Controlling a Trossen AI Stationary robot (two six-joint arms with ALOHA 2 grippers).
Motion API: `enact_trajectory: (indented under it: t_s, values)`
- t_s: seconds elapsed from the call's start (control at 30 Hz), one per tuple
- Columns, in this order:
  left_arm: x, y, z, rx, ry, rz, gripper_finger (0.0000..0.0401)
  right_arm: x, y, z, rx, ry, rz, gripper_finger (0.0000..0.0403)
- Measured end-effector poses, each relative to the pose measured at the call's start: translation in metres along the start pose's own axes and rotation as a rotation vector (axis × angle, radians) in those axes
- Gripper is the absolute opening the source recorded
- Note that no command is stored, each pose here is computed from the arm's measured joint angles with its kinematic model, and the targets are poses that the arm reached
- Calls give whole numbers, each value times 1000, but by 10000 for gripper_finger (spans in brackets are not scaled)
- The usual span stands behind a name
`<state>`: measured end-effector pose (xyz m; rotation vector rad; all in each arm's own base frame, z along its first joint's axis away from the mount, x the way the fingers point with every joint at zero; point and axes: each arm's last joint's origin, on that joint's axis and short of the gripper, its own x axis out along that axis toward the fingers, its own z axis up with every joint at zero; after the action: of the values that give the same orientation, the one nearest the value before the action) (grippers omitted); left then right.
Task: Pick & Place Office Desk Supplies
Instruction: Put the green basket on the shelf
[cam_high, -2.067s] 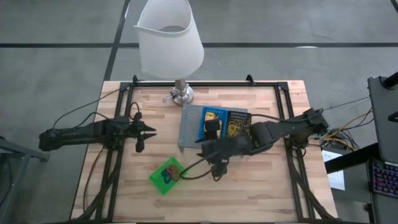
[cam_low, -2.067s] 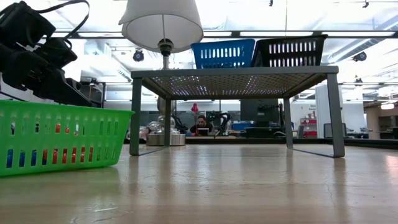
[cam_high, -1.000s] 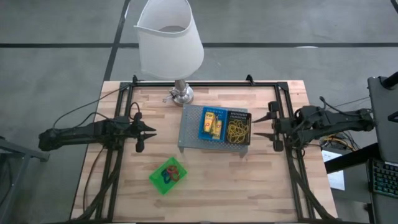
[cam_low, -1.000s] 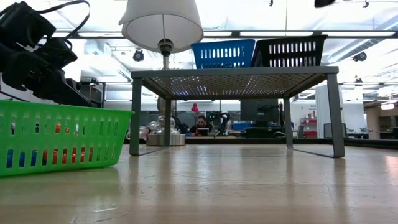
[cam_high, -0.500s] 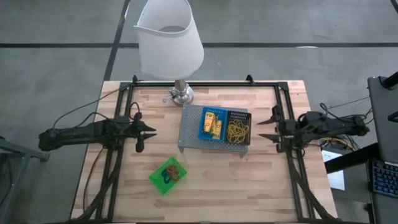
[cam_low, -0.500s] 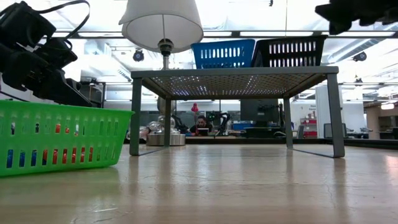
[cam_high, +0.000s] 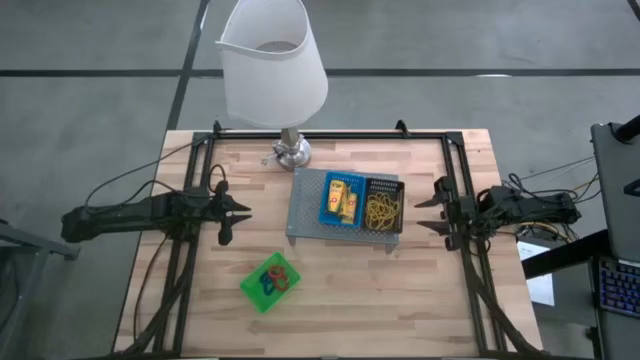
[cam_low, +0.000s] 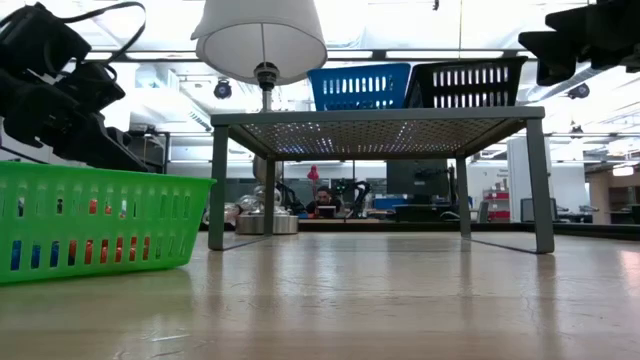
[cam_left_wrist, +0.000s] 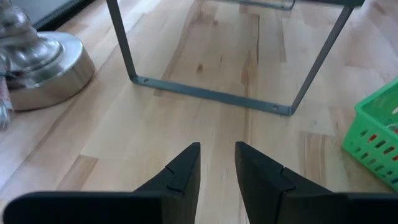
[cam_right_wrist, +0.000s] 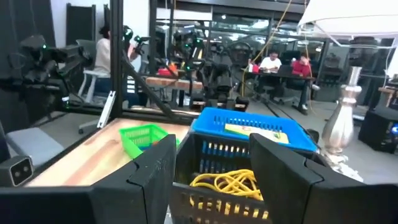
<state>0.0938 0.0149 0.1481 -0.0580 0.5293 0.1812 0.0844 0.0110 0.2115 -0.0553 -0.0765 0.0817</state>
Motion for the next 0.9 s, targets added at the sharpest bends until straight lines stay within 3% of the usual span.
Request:
enact_trajectory:
  t_s: [0.43,0.63,0.9]
  values:
    - [0,0,0,0,3,0,106,8,5,-39,-11,31,74,201]
    - [0,0,0,0,3,0,106,9,4,-42,88,49,40,201]
    - [0,0,0,0,3,0,106,8,4,-38,-141,15,42,201]
